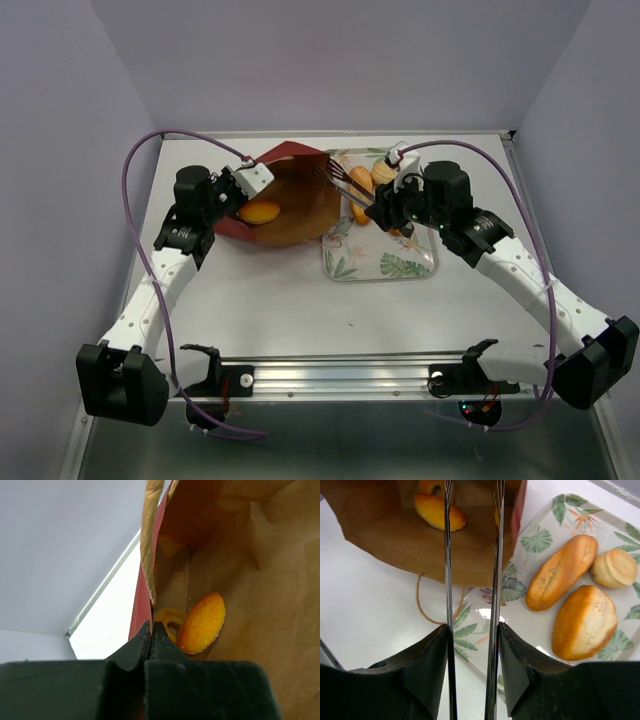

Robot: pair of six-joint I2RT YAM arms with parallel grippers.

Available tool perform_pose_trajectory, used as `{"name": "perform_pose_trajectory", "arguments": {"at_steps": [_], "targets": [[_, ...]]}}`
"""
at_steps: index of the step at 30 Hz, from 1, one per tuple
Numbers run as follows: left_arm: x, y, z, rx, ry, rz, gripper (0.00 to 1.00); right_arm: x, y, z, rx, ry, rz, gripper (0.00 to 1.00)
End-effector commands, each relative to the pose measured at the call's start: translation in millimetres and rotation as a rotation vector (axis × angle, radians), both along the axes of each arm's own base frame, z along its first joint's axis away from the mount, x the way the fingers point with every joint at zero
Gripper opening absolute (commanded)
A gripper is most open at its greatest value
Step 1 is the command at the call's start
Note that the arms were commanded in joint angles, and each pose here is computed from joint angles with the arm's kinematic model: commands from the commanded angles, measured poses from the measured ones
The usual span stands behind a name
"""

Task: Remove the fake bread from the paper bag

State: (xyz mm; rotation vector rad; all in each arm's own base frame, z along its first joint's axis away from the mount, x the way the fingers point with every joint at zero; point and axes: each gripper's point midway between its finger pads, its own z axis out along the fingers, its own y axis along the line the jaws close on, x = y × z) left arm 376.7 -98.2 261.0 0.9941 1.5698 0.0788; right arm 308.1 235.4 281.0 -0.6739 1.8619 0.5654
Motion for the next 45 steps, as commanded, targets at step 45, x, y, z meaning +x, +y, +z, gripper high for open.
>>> {"name": "perform_pose_trajectory", "arguments": {"at_steps": [45], "targets": [[6, -29, 0, -0.137, 0.030, -0.021, 0.00, 33, 172, -70, 0.062, 0.143, 0.412, 0.33]]}}
